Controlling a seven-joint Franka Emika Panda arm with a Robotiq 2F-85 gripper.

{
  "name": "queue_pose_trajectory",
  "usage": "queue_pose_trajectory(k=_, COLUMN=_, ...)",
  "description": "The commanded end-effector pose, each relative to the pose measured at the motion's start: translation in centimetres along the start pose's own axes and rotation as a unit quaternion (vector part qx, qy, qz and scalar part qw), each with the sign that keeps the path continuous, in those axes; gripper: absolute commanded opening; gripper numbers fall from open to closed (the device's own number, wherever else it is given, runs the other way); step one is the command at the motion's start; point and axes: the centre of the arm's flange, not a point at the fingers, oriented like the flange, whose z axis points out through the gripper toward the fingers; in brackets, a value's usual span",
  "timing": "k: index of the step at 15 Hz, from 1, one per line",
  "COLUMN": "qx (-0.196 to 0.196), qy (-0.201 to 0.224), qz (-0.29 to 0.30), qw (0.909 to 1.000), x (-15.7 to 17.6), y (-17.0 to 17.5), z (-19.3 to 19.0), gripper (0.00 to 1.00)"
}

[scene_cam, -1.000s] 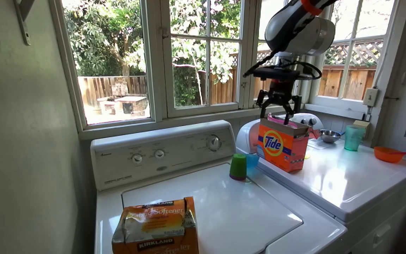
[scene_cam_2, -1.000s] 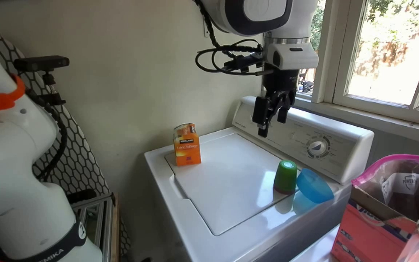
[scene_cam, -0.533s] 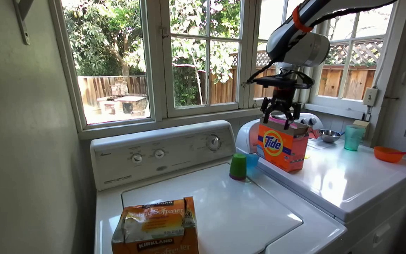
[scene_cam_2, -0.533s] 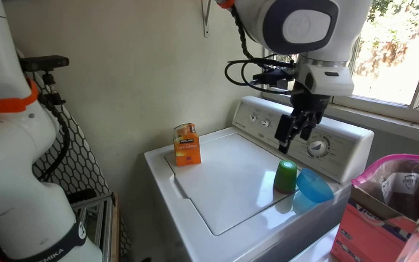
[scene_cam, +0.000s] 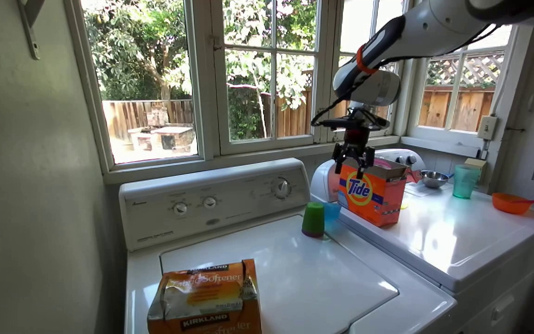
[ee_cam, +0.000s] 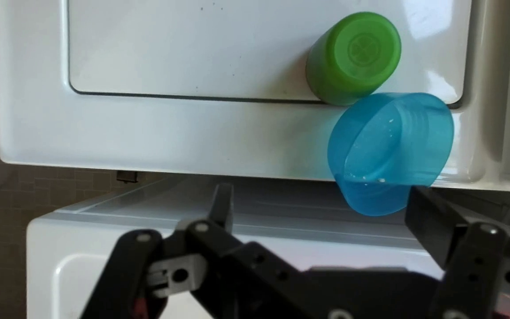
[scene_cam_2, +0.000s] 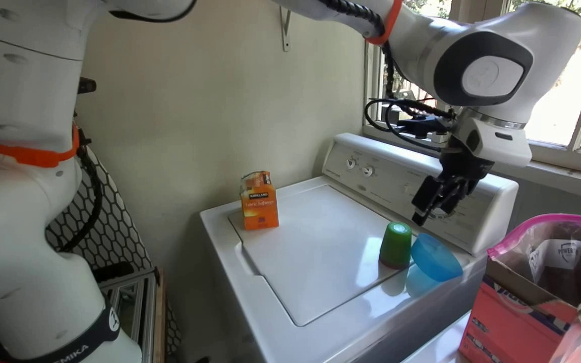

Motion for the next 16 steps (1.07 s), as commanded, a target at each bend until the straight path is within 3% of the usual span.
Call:
queue_pose_trajectory(k=1, qx=-0.047, qy=-0.021, qz=0.034, qw=0.9981, x=0.6, y=-4.4, z=2.8, gripper=1.0)
queue_pose_trajectory(k=4, qx=-0.078, qy=-0.033, qz=0.028, qw=0.996, x=0.3, y=-4.2, z=4.7, gripper=1.0)
queue_pose_trajectory(k=5, qx=-0.06, qy=-0.019, qz=0.02, qw=0.9978, x=0.0, y=-2.4, z=4.4, gripper=1.0)
queue_pose_trajectory(k=8, qx=-0.073, qy=-0.023, qz=0.019, qw=0.9969, x=0.1, y=-2.8, z=5.2, gripper=1.0)
queue_pose_trajectory(k=12, qx=-0.033, qy=0.008, qz=0.08, qw=0.9962, x=0.7, y=-3.1, z=5.8, gripper=1.0)
queue_pose_trajectory(k=16, qx=-0.014, qy=0.011, qz=0.091, qw=0.9957, x=1.6, y=-5.0, z=7.3, gripper=1.0)
